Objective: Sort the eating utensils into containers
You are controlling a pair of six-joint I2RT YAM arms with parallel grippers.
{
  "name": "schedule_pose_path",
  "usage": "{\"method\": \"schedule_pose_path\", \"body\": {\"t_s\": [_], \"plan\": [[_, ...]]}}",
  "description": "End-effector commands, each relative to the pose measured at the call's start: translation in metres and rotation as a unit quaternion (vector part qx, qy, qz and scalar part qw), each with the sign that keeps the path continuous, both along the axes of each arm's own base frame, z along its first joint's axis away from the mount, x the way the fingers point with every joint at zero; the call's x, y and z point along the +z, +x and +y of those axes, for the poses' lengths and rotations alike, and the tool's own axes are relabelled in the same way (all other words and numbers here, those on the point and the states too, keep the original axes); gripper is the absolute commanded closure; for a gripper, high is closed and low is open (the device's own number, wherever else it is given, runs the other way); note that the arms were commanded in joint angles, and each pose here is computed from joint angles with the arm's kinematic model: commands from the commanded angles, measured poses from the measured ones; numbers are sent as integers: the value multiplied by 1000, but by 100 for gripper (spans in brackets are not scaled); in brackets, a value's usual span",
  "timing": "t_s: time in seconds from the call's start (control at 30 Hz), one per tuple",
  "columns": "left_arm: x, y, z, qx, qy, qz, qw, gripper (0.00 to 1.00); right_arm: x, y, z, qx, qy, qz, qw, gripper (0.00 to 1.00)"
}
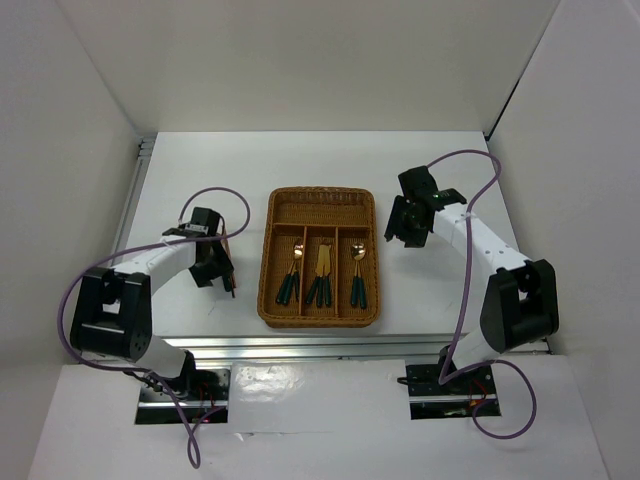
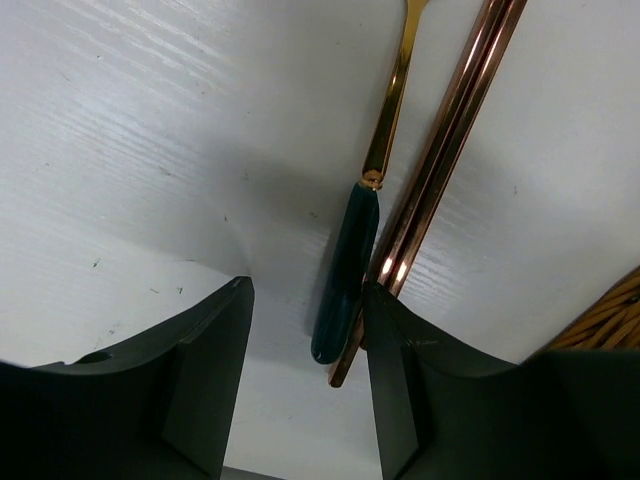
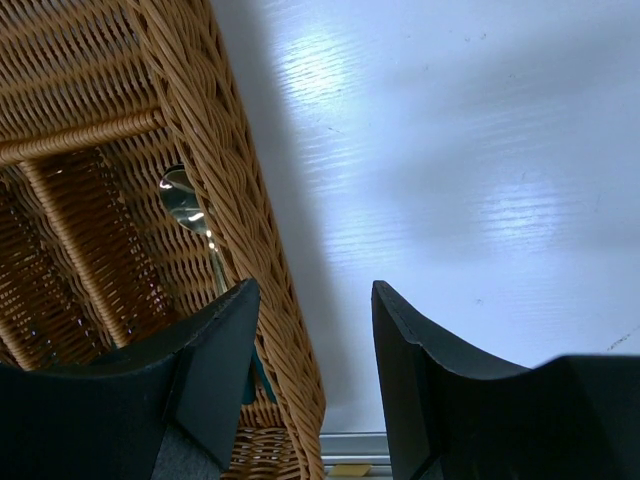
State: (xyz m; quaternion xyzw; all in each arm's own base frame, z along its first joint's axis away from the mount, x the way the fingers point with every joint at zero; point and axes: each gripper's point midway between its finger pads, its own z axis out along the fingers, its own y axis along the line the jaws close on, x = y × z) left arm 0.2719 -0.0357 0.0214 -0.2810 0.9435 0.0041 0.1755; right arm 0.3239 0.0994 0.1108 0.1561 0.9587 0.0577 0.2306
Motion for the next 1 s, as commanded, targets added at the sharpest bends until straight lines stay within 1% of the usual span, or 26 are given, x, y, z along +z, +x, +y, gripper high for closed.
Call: {"method": "schedule_pose_path", "body": {"t_s": [0.0, 0.1, 0.23, 0.3, 0.47, 0.6, 0.67, 0.77, 0.8, 0.87, 0.97], "plan": [[7, 14, 1, 3, 7, -15, 1000, 39, 1, 7, 1, 8, 6, -14, 1000, 44], [7, 20, 1, -2, 9, -14, 1000, 42, -2, 7, 1, 8, 4, -10, 1000, 45], [3, 17, 3, 0, 15, 0, 1000, 42, -8, 5, 1, 4, 4, -1, 1000, 45], [-2, 18, 4, -3, 22, 9, 1000, 46, -7, 7, 2, 4, 5, -5, 1000, 45], [-6, 16, 3, -5, 19, 21, 1000, 49, -13, 3, -4, -3, -1, 2, 1000, 45], [-9, 13, 4, -5, 20, 26, 999, 58, -13, 4, -7, -7, -1, 2, 1000, 45], [-11, 7, 4, -5, 21, 35, 999, 67, -12, 6, -7, -7, 0, -2, 1000, 45], [-11, 7, 4, -1, 19, 34, 999, 68, -15, 6, -7, -7, -1, 2, 1000, 45], [-11, 7, 4, -1, 19, 34, 999, 71, -15, 6, -7, -7, -1, 2, 1000, 45], [-12, 2, 6, 5, 25, 44, 999, 73, -15, 6, -5, -5, 3, 4, 1000, 45], [0, -1, 11, 14, 35, 35, 999, 73, -15, 6, -5, -5, 3, 4, 1000, 45]]}}
